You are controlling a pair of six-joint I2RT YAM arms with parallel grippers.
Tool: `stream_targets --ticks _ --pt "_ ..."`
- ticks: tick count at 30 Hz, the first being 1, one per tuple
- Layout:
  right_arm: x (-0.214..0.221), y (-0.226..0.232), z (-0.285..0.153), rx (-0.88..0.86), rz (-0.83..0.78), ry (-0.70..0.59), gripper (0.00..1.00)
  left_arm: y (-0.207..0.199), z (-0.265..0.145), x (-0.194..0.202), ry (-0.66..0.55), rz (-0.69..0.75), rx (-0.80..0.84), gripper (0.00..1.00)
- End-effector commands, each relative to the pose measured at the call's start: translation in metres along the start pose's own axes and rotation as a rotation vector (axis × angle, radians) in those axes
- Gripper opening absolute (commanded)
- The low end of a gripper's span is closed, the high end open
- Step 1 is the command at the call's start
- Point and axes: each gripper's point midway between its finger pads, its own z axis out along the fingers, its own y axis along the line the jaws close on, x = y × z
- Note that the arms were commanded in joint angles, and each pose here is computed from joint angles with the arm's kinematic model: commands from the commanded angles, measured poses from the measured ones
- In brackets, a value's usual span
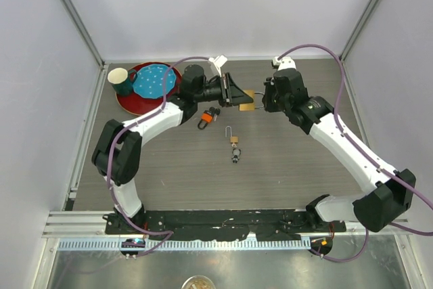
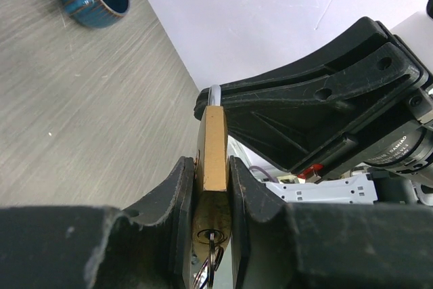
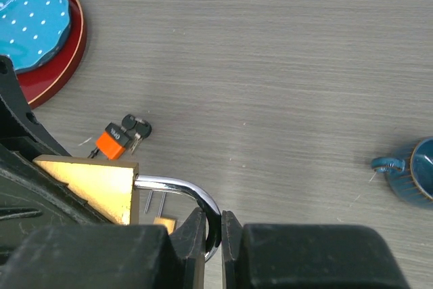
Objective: Lock with the key
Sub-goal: Lock the lock.
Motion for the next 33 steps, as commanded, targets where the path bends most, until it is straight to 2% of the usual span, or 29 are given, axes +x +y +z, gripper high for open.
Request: stream_targets --ticks 1,3,4,6,7,8,10,11,13,14,23,28,33 --pt "-0.090 0.203 -0.164 -1.018 -0.037 -0.326 0.01 -0.020 0.034 0.061 0.043 0.039 0.019 0.00" --pt "-0.089 0.187 -0.144 -0.885 -0.007 -0.318 0.01 0.001 0.017 0.057 0.007 0.013 -0.035 0.00" --pt "-0.087 0.183 -0.139 -0.853 -0.003 -0.312 0.01 0.000 0.002 0.038 -0.052 0.025 -0.045 0.00" --pt "-0.080 0.173 -0.124 -0.781 0.015 -0.283 0.02 0.013 -0.015 0.031 -0.091 0.016 -0.088 0.00" --pt "-0.076 0.168 -0.115 -0.742 0.024 -0.274 0.05 0.012 -0.029 0.015 -0.146 0.031 -0.102 0.00" --pt "-0.073 0.164 -0.110 -0.718 0.032 -0.264 0.13 0.012 -0.037 0.010 -0.167 0.036 -0.110 0.00" --pt "-0.067 0.156 -0.099 -0.664 0.052 -0.249 0.19 0.011 -0.058 -0.006 -0.224 0.051 -0.135 0.00" --pt "-0.063 0.154 -0.095 -0.648 0.056 -0.237 0.28 0.013 -0.065 -0.011 -0.243 0.055 -0.149 0.00" --pt "-0.058 0.147 -0.088 -0.619 0.067 -0.222 0.34 0.021 -0.082 -0.023 -0.279 0.056 -0.194 0.00" --pt "-0.057 0.144 -0.086 -0.605 0.071 -0.223 0.45 0.017 -0.089 -0.028 -0.293 0.069 -0.198 0.00" --pt "-0.063 0.113 -0.072 -0.546 0.153 -0.224 0.84 0.021 -0.137 -0.053 -0.377 0.084 -0.240 0.00" --pt "-0.066 0.099 -0.069 -0.627 0.237 -0.222 0.94 0.012 -0.147 -0.054 -0.392 0.101 -0.223 0.00" --pt "-0.079 0.081 -0.065 -0.706 0.398 -0.244 0.96 -0.006 -0.151 -0.057 -0.420 0.117 -0.177 0.00"
